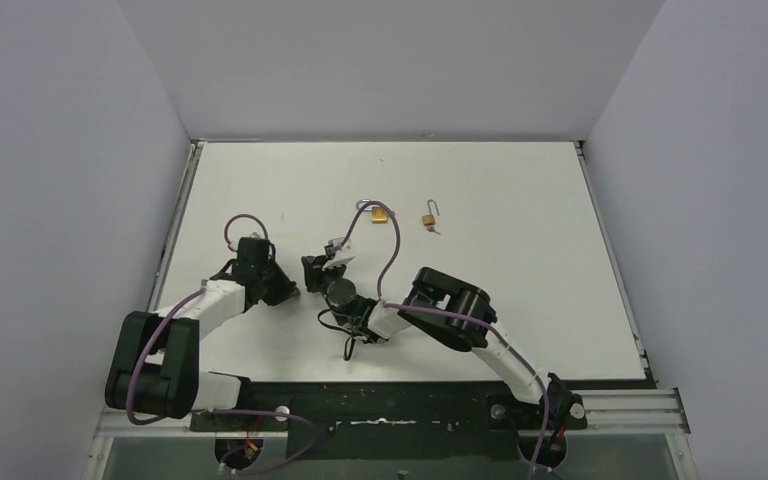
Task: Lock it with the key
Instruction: Place the lock at the center of the board.
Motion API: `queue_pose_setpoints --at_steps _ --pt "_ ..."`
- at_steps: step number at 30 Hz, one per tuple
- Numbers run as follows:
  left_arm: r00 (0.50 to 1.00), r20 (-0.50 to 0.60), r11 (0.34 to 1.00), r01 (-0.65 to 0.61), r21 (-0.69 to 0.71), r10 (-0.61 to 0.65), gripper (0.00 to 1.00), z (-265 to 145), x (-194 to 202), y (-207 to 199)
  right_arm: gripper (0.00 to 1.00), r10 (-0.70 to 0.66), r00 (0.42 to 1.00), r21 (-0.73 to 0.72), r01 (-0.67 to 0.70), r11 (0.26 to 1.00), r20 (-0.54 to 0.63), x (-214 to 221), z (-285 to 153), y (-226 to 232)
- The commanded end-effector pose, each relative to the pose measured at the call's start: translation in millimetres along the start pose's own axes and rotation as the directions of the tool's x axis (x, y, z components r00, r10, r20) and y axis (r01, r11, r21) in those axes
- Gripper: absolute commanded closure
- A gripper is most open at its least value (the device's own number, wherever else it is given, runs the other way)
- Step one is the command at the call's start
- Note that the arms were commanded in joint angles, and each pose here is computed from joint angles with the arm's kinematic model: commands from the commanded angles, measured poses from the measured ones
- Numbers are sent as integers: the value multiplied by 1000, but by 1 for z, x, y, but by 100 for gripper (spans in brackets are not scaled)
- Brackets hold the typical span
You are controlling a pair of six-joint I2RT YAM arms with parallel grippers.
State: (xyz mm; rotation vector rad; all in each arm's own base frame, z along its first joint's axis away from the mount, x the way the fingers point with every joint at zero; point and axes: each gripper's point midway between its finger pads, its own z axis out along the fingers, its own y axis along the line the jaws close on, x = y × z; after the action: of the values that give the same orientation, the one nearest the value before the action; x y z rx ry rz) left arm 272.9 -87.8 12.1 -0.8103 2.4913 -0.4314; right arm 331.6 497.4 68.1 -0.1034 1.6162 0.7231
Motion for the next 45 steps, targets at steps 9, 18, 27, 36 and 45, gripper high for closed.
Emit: queue_pose_setpoints --at_steps 9,18,27,36,45 --pt "997 -41 998 -62 25 63 95 14 -5 -11 93 -486 866 40 485 874 121 -30 17 -4" --pt "995 -22 995 -96 -7 96 63 9 -10 -5 79 -508 851 47 507 861 130 -34 15 -6" --pt "995 18 995 -103 3 103 48 -4 -21 -12 12 -447 869 32 451 892 211 -89 19 10" --pt "993 89 996 -87 27 84 41 -32 -39 -19 9 -235 931 5 243 970 279 -208 31 13" --pt "990 138 985 -32 171 9 30 -79 -67 -34 0 -223 913 91 268 959 -342 -213 46 -92"
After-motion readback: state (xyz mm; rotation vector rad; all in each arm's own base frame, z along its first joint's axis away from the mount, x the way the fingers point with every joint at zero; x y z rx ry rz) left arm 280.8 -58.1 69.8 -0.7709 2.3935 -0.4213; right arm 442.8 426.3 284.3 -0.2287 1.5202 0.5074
